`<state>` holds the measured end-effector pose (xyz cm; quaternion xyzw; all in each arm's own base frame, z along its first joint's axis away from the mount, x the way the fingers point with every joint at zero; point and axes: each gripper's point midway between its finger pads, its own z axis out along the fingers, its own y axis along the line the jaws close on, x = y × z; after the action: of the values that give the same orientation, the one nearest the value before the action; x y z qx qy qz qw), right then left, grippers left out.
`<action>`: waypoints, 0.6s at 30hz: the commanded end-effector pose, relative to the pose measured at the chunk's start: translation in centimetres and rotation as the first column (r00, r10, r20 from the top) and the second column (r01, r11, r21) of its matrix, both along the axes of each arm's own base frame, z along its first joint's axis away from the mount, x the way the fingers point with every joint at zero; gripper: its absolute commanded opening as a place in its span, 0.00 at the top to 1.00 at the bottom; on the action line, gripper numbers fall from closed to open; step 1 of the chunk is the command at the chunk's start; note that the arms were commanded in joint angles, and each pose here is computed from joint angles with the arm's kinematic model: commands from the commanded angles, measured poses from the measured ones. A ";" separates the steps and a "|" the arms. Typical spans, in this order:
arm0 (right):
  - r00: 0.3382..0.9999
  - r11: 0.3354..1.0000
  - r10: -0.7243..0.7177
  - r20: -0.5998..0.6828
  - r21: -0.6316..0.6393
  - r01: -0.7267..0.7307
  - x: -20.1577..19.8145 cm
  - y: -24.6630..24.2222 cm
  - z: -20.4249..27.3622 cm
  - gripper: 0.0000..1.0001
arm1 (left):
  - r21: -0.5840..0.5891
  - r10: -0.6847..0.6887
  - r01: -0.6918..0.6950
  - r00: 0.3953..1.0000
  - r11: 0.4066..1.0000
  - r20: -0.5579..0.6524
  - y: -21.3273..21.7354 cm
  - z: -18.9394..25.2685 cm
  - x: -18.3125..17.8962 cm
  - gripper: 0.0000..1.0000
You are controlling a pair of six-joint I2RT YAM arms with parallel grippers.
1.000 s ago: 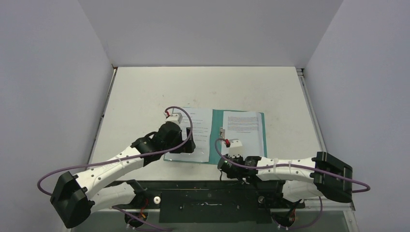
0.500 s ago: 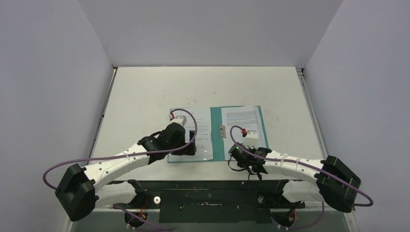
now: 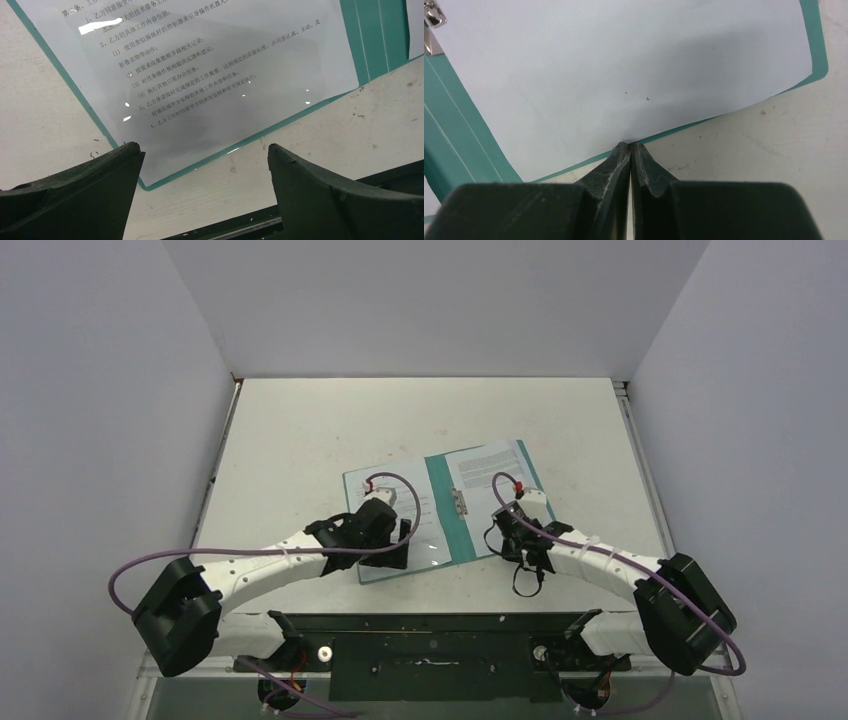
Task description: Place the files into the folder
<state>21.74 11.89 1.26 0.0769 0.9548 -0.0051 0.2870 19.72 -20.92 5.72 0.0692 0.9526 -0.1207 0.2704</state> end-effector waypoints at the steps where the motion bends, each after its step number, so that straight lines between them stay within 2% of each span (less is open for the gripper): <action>1: 0.998 0.998 0.036 0.042 0.047 -0.038 3.1 0.7 1.2 0.94 | -0.019 -0.003 0.005 0.998 1.000 0.070 -1.4 2.1 1.8 0.03; 8: 0.998 0.997 0.053 0.028 0.046 -0.055 4.5 0.3 1.8 0.94 | 0.017 0.017 -0.019 0.996 1.000 0.091 -1.6 2.0 2.9 0.04; 18: 0.986 0.986 0.145 0.085 0.069 -0.151 6.2 1.9 6.5 0.94 | 0.069 0.047 -0.054 0.993 0.996 0.105 -1.9 0.8 4.4 0.04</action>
<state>26.24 12.59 4.30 0.0380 0.9563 0.0281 0.2886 22.28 -21.48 5.24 0.0644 0.9531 -0.0708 0.2870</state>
